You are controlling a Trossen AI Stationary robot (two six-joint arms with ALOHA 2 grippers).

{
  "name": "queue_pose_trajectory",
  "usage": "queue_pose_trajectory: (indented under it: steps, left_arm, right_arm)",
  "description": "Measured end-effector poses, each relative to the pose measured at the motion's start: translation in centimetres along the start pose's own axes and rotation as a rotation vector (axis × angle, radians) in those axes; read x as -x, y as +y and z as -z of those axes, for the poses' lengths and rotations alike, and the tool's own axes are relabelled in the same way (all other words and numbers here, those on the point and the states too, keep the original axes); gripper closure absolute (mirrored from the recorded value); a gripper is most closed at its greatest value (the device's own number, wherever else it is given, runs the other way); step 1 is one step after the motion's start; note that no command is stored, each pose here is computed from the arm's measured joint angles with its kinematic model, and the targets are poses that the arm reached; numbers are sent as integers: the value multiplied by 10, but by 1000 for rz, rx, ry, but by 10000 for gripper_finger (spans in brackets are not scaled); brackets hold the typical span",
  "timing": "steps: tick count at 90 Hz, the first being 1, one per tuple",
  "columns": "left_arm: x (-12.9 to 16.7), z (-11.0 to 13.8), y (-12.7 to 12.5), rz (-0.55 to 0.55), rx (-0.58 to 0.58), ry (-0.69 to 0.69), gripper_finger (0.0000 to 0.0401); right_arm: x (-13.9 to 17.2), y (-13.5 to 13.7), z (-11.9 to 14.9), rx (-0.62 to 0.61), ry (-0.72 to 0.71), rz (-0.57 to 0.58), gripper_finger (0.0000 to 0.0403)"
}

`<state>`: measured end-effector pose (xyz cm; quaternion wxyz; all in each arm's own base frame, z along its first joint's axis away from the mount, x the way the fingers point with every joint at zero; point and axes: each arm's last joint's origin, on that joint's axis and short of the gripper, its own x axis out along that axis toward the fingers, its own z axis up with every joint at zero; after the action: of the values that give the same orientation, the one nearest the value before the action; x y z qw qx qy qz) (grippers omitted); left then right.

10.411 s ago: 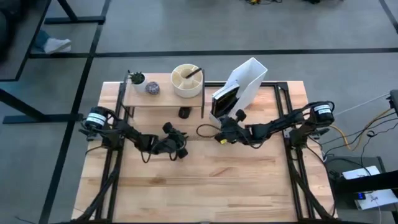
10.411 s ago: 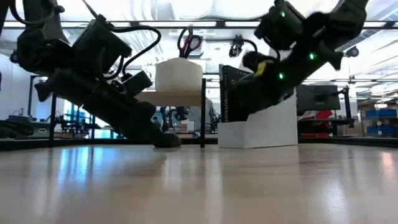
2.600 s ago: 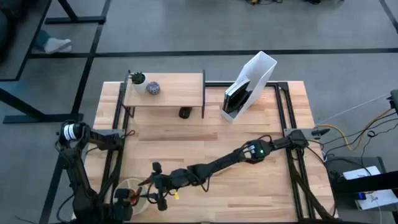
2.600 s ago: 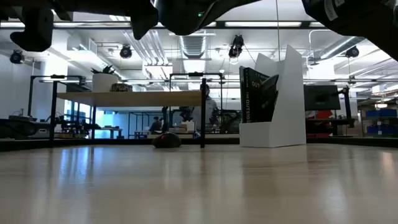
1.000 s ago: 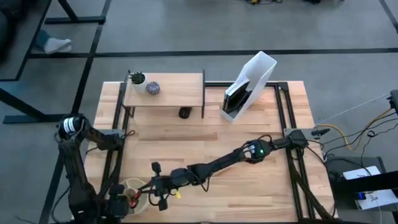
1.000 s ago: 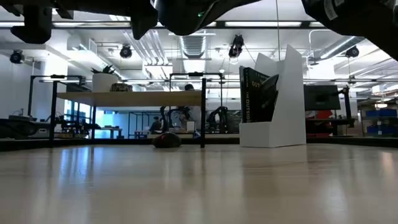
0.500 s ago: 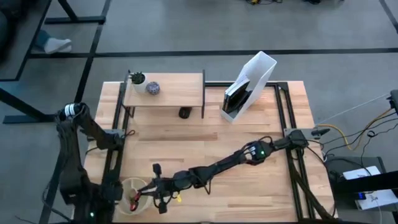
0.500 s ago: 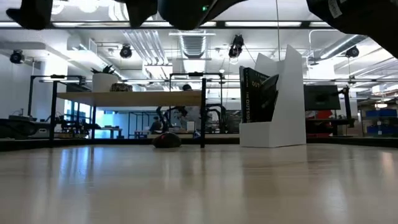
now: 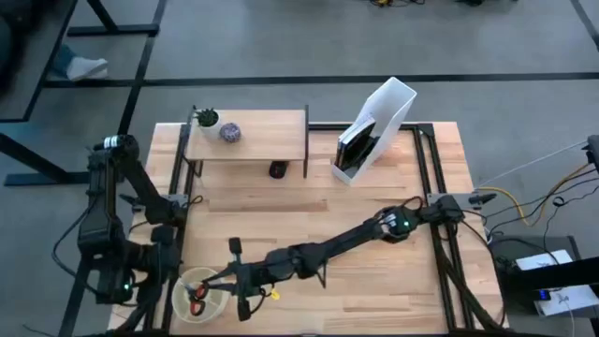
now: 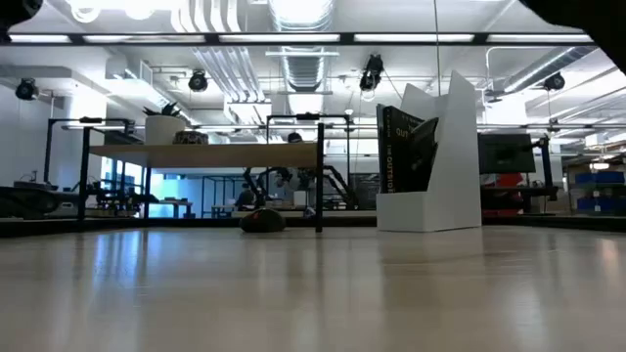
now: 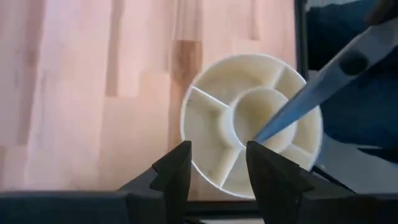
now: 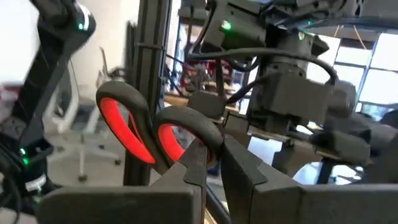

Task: Stock shelves
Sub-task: Remove the black scissor from the white pen organizer

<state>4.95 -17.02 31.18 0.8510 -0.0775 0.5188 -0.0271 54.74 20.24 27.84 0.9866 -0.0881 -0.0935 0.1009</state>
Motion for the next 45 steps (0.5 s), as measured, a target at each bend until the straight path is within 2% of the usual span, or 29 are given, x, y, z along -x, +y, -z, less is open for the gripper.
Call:
queue_pose_trajectory:
  steps: [12, 24, 45]
  left_arm:
    - [-1, 1, 3, -46, -23, -4, 271]
    - [-4, 0, 3, -81, -38, -77, 277]
    - [-16, 1, 3, -168, -136, -234, 294]
  right_arm:
    - [9, -2, -23, 44, 132, -16, 390]
    - [23, -1, -45, 67, 292, -26, 390]
    - [51, 7, -57, 91, 589, 34, 390]
